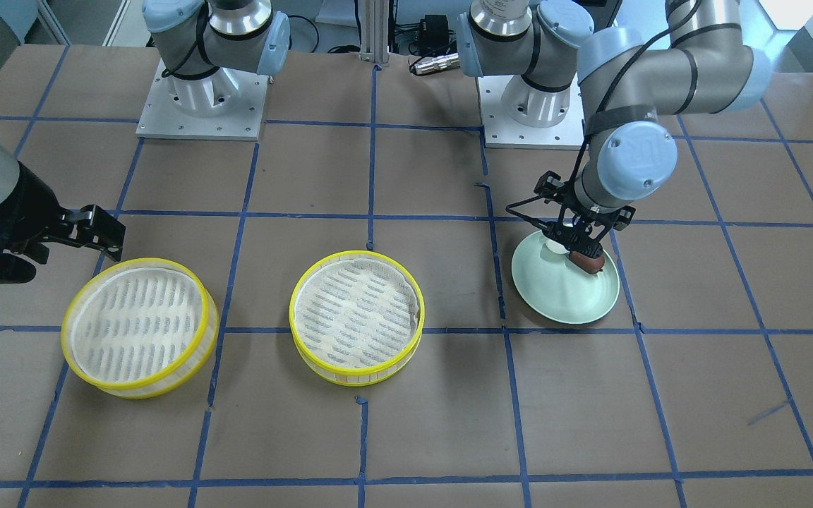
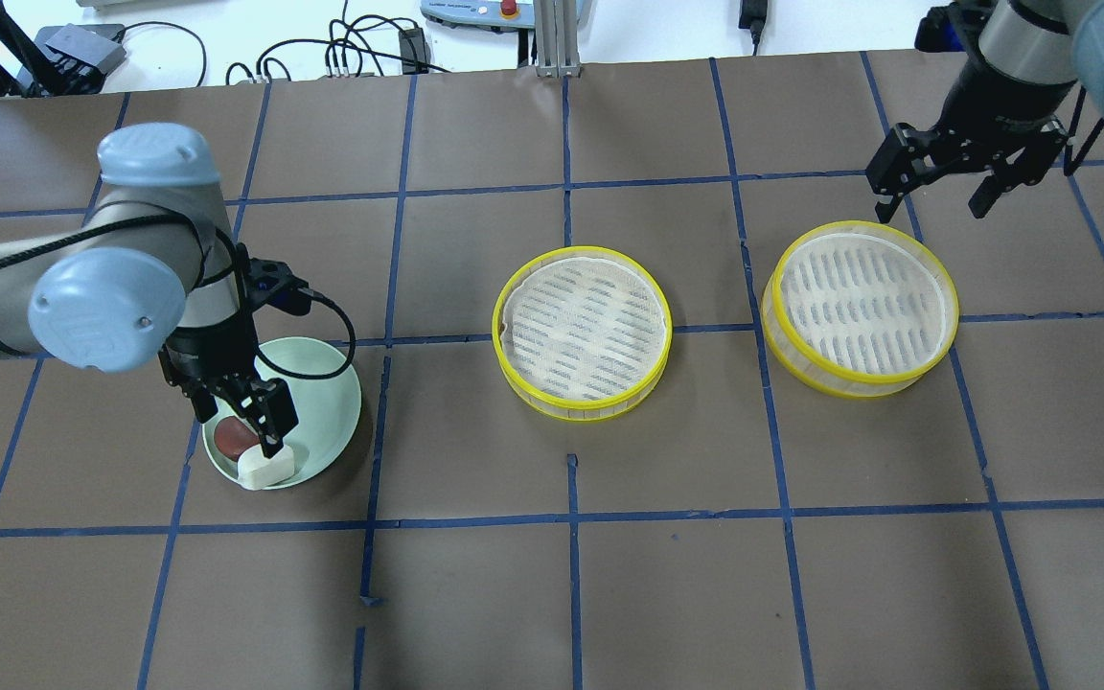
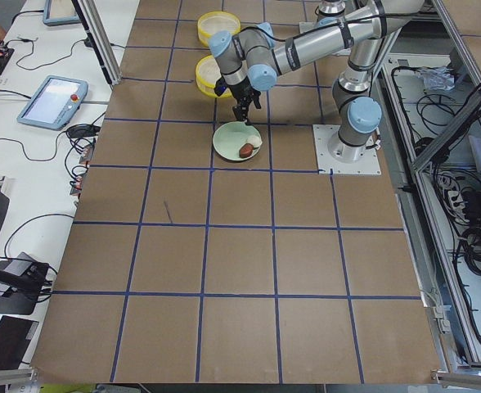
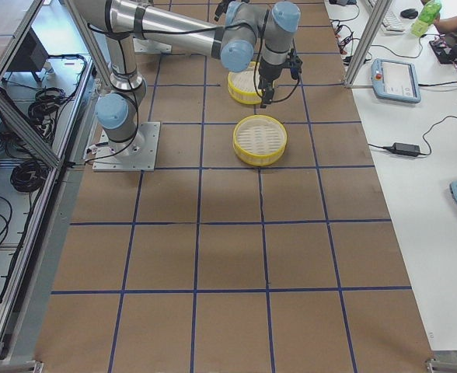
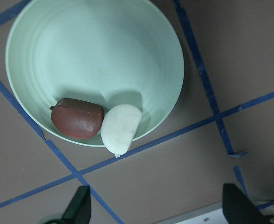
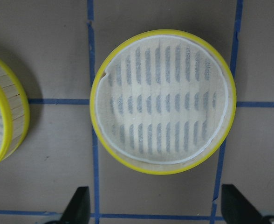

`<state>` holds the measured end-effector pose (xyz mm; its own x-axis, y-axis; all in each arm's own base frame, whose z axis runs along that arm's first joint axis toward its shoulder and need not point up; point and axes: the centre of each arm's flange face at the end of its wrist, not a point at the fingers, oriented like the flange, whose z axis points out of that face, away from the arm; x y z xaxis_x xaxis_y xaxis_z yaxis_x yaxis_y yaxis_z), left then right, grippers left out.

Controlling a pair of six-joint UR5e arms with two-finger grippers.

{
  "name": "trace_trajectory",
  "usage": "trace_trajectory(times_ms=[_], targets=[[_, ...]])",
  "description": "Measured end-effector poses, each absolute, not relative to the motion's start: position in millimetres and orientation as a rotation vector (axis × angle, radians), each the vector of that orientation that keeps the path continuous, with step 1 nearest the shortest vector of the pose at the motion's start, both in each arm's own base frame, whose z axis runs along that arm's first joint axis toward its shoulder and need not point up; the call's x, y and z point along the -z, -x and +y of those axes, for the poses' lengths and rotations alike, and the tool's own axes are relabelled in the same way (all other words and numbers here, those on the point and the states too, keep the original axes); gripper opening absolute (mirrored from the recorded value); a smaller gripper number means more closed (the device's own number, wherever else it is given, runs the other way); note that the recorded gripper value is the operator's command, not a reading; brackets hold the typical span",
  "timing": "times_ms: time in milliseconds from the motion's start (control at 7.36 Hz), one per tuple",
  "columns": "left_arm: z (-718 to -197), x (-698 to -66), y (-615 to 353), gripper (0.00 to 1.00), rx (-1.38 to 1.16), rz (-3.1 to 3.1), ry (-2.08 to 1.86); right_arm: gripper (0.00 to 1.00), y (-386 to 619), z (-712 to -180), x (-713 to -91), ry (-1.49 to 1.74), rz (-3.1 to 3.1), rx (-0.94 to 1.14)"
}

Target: Stack buns with steamer

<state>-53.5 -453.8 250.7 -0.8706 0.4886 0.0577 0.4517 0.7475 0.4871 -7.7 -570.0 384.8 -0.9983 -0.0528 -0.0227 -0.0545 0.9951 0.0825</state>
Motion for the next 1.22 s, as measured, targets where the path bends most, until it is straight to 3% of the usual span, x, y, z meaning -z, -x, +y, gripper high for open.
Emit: trace_trajectory(times_ms=[272, 543, 679, 815, 951, 1086, 1222], targets=[[-454, -212, 49, 0.80, -0.885, 2.820, -0.829, 1.00, 47, -577, -327, 0.106, 3.123, -0.094], [-457, -199, 49, 0.60, -0.902, 2.825, -0.834, 0.97, 64, -580, -290, 0.106, 3.166, -0.099], [-457, -194, 49, 0.35, -0.910, 2.826, -0.836, 0.97, 68, -583, -273, 0.106, 3.184, -0.102], [-458, -189, 49, 0.12, -0.921, 2.823, -0.839, 0.89, 74, -585, -258, 0.096, 3.189, -0.111], [-460, -185, 48, 0.00, -0.926, 2.818, -0.841, 0.85, 79, -583, -245, 0.081, 3.188, -0.127], [-461, -185, 48, 0.00, -0.923, 2.816, -0.841, 0.73, 83, -582, -235, 0.072, 3.190, -0.131], [-463, -187, 48, 0.00, -0.909, 2.821, -0.836, 0.53, 85, -583, -226, 0.069, 3.194, -0.125]])
